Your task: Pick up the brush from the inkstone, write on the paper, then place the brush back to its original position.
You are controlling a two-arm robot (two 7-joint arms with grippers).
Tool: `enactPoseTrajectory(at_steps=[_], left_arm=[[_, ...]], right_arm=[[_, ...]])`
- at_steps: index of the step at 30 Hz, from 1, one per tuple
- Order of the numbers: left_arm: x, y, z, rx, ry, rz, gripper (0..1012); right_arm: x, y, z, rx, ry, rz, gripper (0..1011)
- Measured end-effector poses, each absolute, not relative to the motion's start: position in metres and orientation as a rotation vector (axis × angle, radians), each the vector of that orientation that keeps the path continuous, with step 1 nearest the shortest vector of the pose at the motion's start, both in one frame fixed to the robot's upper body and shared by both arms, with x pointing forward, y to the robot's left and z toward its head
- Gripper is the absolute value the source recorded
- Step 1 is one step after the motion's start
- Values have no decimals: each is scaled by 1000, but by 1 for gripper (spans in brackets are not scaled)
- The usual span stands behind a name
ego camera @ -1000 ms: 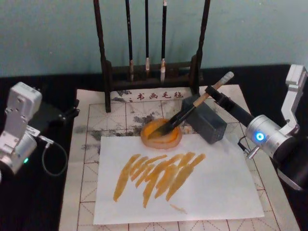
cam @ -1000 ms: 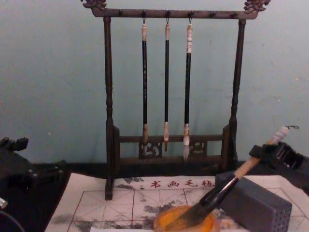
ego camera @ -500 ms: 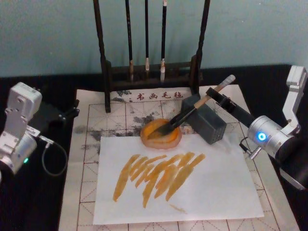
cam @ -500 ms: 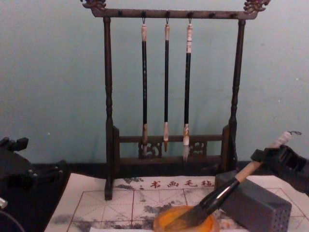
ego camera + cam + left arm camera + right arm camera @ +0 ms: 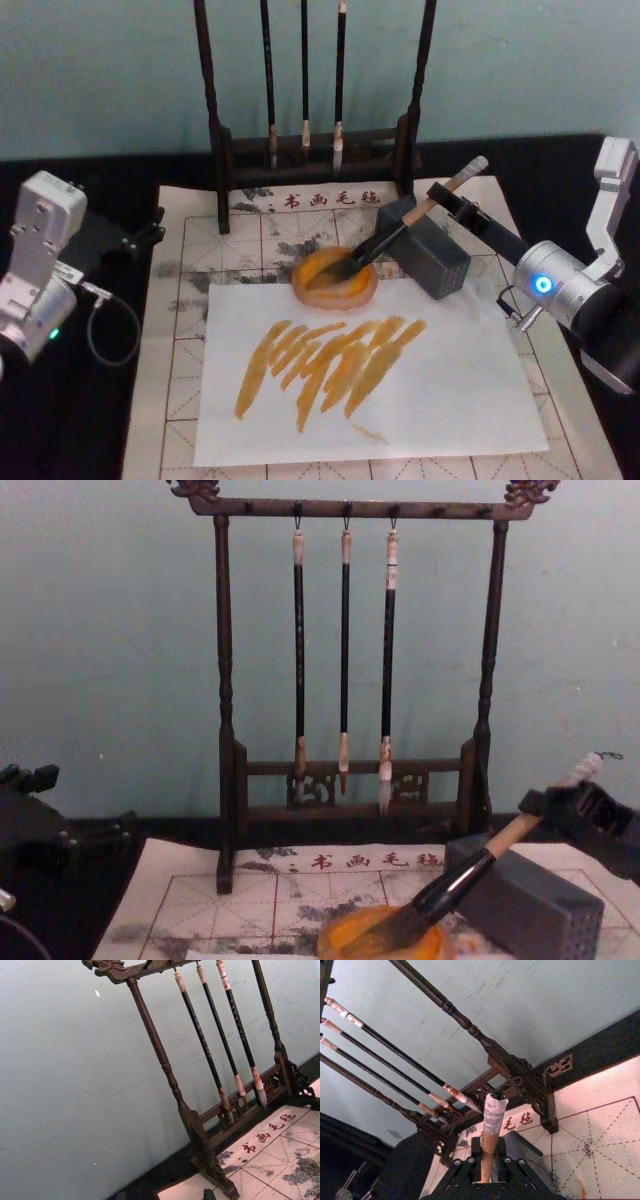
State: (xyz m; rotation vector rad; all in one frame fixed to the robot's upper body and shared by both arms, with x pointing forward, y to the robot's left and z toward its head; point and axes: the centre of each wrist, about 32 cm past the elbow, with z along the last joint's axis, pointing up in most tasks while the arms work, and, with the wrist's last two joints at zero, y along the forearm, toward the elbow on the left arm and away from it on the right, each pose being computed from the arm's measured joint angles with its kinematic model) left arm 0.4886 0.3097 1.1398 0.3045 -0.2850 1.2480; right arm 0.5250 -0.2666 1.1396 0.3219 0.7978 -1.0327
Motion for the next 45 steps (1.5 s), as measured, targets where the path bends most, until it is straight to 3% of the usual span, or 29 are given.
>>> enactPoseTrajectory(at_steps=[14,19,22,23,37,42,45], left_arm=[[489,310,1140,305,-285,1248,1001],[489,310,1140,304,-285,1248,1001],[489,310,1140,304,-285,1248,1001],[489,310,1140,305,-285,1248,1001],[489,310,1140,304,-285,1248,1001],[489,310,1140,304,-285,1248,1001],[489,310,1140,304,-285,1248,1001]], right_arm=[[525,-266,1139,321,796,-1033,184],[525,-266,1139,319,797,-1032,291],[525,-266,1139,319,796,-1032,431],[525,-266,1139,319,796,-1032,431],[525,-266,1140,322,795,-1032,898],[525,-266,1140,322,795,-1032,1002],[525,-266,1140,322,795,-1032,1002]])
